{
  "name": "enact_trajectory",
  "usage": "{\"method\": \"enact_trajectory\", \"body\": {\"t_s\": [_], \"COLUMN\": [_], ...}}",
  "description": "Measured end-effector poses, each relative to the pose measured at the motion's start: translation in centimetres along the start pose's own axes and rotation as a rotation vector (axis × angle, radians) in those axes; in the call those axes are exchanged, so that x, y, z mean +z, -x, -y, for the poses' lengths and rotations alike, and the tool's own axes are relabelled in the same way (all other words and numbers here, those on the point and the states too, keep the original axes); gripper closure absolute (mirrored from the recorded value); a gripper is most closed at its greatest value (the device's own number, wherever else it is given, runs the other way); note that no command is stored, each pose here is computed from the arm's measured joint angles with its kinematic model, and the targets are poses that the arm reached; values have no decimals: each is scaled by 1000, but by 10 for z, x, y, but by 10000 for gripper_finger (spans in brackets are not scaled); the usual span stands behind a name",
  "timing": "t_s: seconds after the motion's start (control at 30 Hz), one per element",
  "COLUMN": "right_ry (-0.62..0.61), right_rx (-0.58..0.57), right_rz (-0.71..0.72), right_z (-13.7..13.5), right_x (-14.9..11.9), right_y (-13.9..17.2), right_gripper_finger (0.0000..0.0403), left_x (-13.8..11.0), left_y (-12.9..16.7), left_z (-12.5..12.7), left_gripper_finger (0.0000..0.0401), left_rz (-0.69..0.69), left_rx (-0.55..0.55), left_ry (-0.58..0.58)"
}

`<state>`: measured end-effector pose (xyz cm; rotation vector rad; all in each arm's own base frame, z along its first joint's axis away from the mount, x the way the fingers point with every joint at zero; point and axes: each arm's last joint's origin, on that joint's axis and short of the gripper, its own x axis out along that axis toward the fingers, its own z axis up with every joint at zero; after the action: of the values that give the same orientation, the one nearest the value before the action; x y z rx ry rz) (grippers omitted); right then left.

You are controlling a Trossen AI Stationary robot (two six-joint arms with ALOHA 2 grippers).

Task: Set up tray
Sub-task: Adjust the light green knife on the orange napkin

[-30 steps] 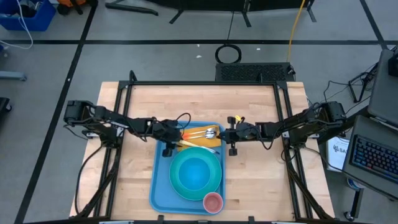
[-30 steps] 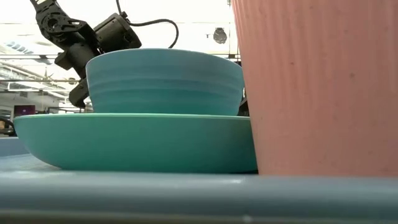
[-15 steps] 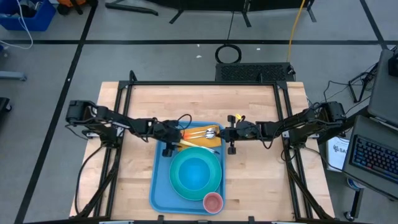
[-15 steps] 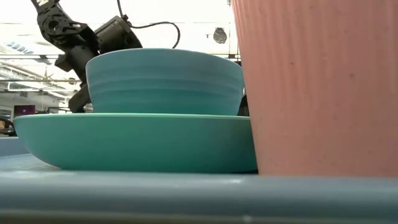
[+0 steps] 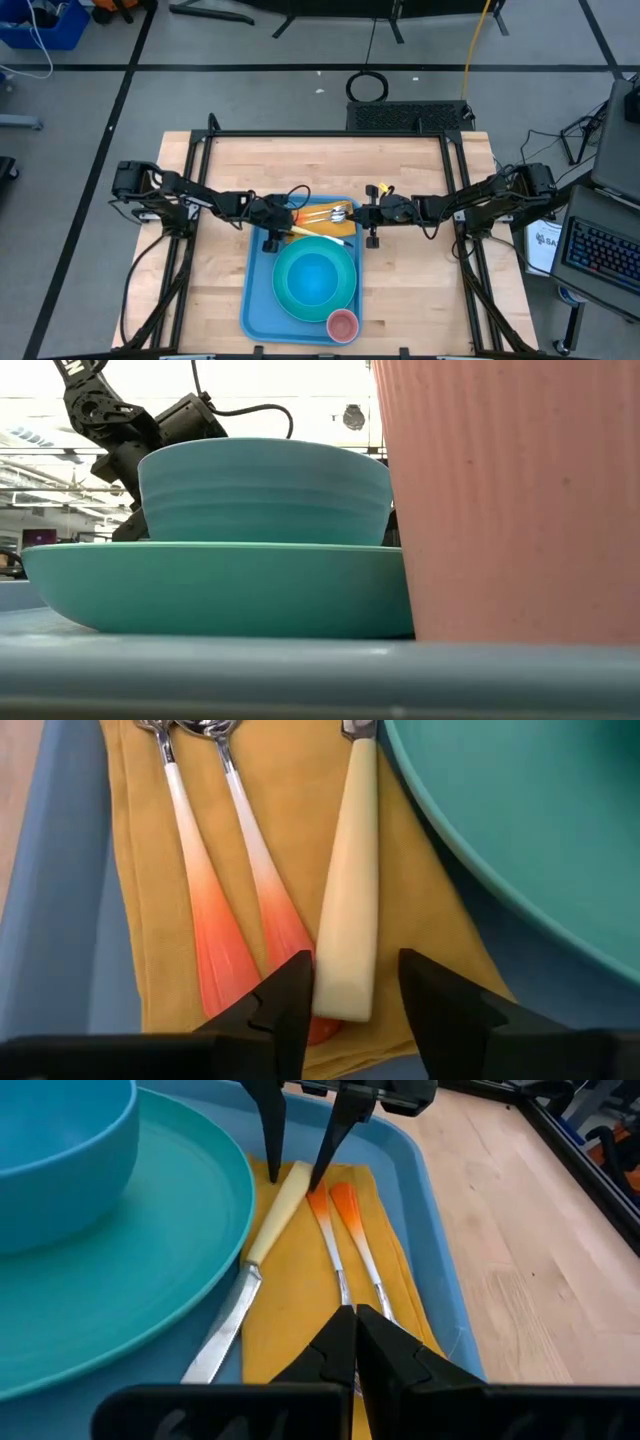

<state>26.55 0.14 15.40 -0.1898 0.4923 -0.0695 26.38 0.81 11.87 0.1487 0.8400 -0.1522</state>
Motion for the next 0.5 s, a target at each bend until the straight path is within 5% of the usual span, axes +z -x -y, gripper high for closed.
{"method": "enact_trajectory", "body": {"t_s": [0.5], "right_ry": [-15], "right_rx": [0], "right_rz": [0], "right_z": [0], "right_x": [0], "right_y": [0], "right_gripper_finger": [399], "left_x": [0], "left_y": [0], "left_z": [0], "left_gripper_finger": [317], "left_rz": [2], "left_rx": [-1], "left_ry": [9]}}
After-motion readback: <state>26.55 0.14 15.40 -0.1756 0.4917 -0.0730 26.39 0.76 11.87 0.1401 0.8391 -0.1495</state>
